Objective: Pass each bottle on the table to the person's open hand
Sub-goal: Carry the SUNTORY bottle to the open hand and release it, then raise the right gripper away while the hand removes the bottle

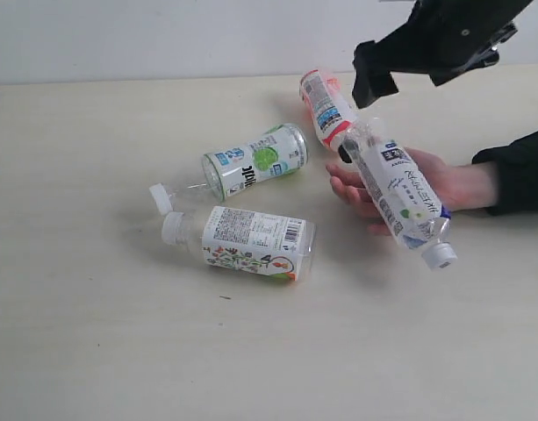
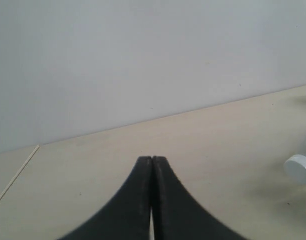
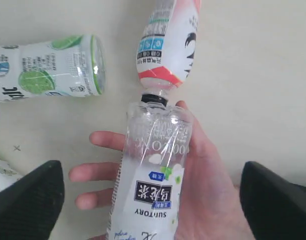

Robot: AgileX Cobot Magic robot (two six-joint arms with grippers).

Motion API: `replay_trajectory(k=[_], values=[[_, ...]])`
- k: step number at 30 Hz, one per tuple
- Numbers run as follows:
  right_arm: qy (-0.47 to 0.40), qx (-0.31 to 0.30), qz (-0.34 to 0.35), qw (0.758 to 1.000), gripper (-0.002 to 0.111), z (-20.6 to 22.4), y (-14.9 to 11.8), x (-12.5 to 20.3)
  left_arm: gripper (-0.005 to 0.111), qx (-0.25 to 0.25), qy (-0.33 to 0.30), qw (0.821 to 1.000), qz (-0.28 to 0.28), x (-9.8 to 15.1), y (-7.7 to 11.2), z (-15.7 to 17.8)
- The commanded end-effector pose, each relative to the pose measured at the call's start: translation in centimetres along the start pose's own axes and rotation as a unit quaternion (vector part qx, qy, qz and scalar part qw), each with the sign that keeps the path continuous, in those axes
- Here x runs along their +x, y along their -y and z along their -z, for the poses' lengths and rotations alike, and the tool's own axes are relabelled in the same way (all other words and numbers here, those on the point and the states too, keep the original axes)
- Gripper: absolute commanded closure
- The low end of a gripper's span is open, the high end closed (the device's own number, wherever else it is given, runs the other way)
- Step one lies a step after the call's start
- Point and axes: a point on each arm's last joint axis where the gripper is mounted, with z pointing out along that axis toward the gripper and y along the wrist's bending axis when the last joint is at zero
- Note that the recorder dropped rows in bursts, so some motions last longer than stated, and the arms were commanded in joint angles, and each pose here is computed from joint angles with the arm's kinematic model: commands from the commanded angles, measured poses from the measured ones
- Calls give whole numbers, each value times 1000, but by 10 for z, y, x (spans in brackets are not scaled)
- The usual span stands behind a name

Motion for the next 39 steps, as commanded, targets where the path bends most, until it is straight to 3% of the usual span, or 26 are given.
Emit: replay_trajectory(k=[1, 5, 6, 15, 21, 28, 39], values=[[33, -14, 13, 999, 46, 42, -5, 10, 107, 1, 4, 1000, 0, 0, 0, 0], [79, -37, -9, 996, 101, 72, -13, 31, 107, 1, 4, 1000, 0, 0, 0, 0], [96, -43, -13, 994, 107, 78, -15, 39, 107, 1, 4, 1000, 0, 0, 0, 0], [187, -146, -10, 971, 108, 115, -41, 136, 107, 1, 4, 1000, 0, 0, 0, 0], [233, -143, 5, 962, 108, 129, -46, 202, 107, 1, 4, 1000, 0, 0, 0, 0], [304, -130, 52, 942, 108, 160, -50, 242, 107, 1, 4, 1000, 0, 0, 0, 0], [387, -112, 73, 912, 108, 184, -51, 265, 107, 1, 4, 1000, 0, 0, 0, 0]])
